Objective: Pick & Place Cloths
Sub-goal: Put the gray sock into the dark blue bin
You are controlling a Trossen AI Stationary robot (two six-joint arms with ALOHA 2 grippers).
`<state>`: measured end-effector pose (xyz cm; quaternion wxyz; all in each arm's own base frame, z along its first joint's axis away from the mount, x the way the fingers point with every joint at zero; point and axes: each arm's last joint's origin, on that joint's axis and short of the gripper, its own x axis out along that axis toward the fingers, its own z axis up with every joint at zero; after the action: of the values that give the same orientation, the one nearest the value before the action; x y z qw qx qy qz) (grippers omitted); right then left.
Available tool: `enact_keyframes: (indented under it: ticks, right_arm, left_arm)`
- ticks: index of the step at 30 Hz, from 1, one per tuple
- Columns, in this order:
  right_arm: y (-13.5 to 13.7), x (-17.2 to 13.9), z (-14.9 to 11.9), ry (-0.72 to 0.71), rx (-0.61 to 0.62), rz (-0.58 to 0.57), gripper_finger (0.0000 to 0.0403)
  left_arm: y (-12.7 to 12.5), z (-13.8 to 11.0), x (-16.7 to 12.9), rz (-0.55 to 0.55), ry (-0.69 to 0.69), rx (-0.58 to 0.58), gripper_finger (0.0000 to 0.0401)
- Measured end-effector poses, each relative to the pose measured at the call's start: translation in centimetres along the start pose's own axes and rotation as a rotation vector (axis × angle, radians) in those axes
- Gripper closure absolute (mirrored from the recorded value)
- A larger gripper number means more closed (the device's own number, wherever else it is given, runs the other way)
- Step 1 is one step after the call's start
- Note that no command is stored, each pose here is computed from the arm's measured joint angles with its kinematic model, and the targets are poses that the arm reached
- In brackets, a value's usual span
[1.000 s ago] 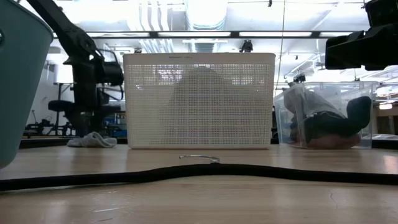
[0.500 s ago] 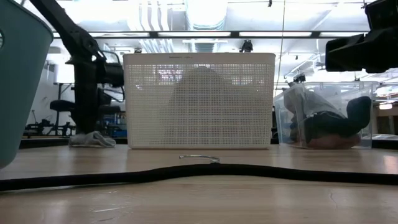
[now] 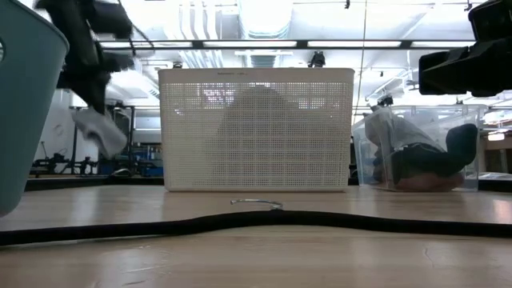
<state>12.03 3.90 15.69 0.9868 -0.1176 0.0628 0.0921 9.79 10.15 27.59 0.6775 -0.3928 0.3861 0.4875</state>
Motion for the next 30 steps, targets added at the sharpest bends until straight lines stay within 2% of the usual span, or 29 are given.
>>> enact_keyframes:
  ticks: [3, 7, 9, 15, 20, 22, 24, 30]
  right_arm:
    - [0.0, 0.0, 0.0, 0.0, 0.007, 0.0, 0.0394]
    - [0.0, 0.0, 0.0, 0.0, 0.007, -0.001, 0.0394]
    - [0.0, 0.0, 0.0, 0.0, 0.01, 0.0, 0.0394]
    - [0.0, 0.0, -0.1, 0.007, 0.086, 0.001, 0.0394]
    - [0.0, 0.0, -0.2, 0.018, 0.147, 0.004, 0.0394]
    - [0.1, 0.0, -0.2, 0.023, 0.156, 0.004, 0.0394]
    - [0.1, 0.0, -0.3, 0.026, 0.167, 0.005, 0.0394]
    - [0.1, 0.0, -0.3, 0.036, 0.223, 0.007, 0.0394]
  left_arm:
    - [0.0, -1.6, -3.0, -0.121, -0.024, 0.024, 0.0395]
    - [0.0, -3.5, -6.3, -0.337, -0.071, 0.122, 0.0394]
    - [0.2, -4.3, -7.5, -0.417, -0.081, 0.124, 0.0394]
    - [-0.4, -5.8, -9.1, -0.638, -0.06, 0.165, 0.0395]
    - [-3.7, -6.5, -9.0, -0.83, -0.064, 0.278, 0.0394]
    - [-5.1, -7.2, -8.8, -0.858, -0.042, 0.342, 0.0396]
    - [-6.3, -8.2, -8.4, -0.835, 0.006, 0.381, 0.0397]
    - [-9.3, -12.5, -7.8, -0.772, 0.176, 0.393, 0.0396]
